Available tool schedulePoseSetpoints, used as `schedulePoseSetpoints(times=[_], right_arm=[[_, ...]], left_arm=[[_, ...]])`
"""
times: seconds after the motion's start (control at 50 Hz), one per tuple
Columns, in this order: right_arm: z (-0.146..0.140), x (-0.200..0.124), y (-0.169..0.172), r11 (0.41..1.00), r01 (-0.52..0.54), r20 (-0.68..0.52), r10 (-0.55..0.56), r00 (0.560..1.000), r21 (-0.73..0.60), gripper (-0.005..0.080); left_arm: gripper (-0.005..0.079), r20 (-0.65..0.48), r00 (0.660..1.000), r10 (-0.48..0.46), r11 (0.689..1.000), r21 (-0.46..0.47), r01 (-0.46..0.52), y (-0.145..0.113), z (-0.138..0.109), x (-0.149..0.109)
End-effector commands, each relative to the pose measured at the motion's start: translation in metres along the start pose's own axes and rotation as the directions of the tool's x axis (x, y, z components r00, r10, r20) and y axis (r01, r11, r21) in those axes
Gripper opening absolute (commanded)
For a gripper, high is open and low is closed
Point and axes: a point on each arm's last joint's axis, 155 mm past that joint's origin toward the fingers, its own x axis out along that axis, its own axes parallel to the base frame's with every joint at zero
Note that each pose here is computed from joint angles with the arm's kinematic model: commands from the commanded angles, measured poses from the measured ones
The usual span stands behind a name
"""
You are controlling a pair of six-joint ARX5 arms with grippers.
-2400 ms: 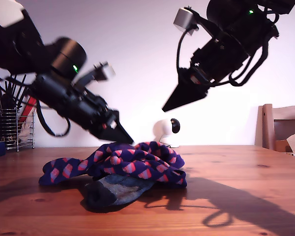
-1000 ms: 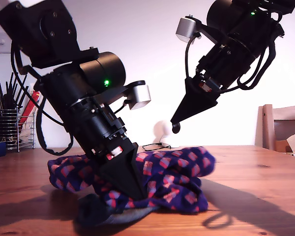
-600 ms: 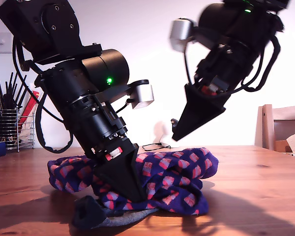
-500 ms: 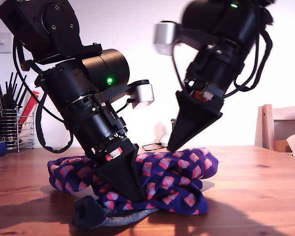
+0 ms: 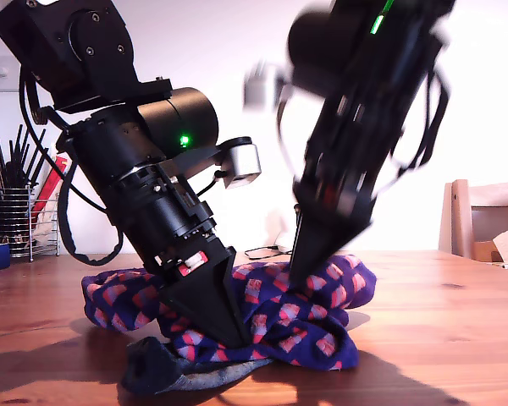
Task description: Fold the socks in front of you. After folding them, place them to the right side.
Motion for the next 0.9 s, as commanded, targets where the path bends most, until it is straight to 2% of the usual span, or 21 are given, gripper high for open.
schedulePoseSetpoints(times=[0.0, 0.1, 0.28, 0.56, 0.7, 0.76, 0.88], right_arm=[[0.001, 0.011, 0.000, 1.000, 0.000, -0.006, 0.000, 1.000, 0.007, 0.0300], [0.000, 0.017, -0.006, 1.000, 0.024, -0.020, -0.024, 1.000, 0.003, 0.0272], [0.000, 0.018, -0.010, 0.999, 0.042, -0.023, -0.042, 0.999, 0.000, -0.0020], [0.008, 0.008, -0.019, 0.997, 0.081, -0.004, -0.081, 0.997, 0.000, -0.0011], [0.016, -0.004, -0.029, 0.993, 0.118, 0.009, -0.118, 0.993, -0.001, -0.0011], [0.018, -0.008, -0.031, 0.992, 0.123, 0.008, -0.123, 0.992, 0.001, -0.0011], [0.020, -0.012, -0.037, 0.990, 0.143, 0.004, -0.143, 0.990, 0.001, -0.0011]], left_arm=[[-0.0019, -0.150, 0.985, -0.087, 0.994, -0.077, 0.076, -0.021, -0.058, 0.024], [-0.0019, -0.152, 0.984, -0.090, 0.994, -0.080, 0.078, -0.022, -0.059, 0.024], [-0.0019, -0.156, 0.984, -0.090, 0.993, -0.086, 0.077, -0.022, -0.059, 0.020], [-0.0011, -0.035, 0.999, 0.013, 1.000, -0.017, -0.014, -0.008, -0.019, -0.012], [-0.0004, 0.003, 0.999, 0.053, 0.999, -0.005, -0.053, -0.003, -0.008, -0.027], [0.0035, 0.019, 0.997, 0.075, 0.997, 0.002, -0.075, 0.000, -0.003, -0.034], [0.0163, 0.044, 0.992, 0.121, 0.992, 0.016, -0.122, 0.004, 0.006, -0.050]])
